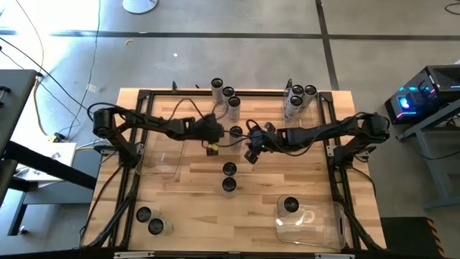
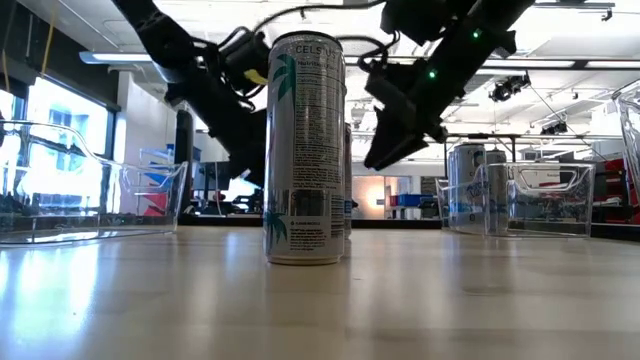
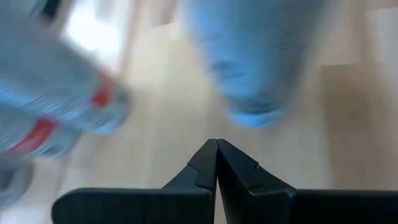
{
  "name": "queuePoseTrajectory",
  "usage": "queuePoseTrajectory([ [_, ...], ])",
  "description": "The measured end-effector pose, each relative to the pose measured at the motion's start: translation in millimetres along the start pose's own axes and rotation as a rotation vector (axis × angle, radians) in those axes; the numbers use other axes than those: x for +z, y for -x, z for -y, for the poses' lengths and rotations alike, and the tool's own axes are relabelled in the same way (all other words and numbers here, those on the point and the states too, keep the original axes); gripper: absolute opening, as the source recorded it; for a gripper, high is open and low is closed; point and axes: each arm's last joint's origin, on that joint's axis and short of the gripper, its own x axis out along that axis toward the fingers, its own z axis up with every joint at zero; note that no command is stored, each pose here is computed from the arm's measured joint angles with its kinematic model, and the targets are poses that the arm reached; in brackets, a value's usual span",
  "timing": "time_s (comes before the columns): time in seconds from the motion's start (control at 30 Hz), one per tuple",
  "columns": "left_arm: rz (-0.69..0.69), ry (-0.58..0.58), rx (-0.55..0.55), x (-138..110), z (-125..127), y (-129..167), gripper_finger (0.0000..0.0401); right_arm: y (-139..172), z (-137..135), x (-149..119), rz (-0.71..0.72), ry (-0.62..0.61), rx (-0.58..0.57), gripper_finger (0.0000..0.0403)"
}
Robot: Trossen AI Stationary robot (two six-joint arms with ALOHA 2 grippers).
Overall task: Sort soda cans
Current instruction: Put the white-blue soda can into the top transparent bin
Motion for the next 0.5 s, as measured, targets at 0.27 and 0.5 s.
queuePoseTrajectory([
  [0.27,0.120,0.110,-0.104,-6.2,-36.1,-9.9,0.0000,-9.9,-7.5,4.5,0.051,0.046,0.098,0.0126],
  [0.5,0.178,0.043,-0.199,-4.6,-14.3,-29.5,0.0000,-13.6,-4.6,4.4,0.052,0.047,0.068,0.0126],
])
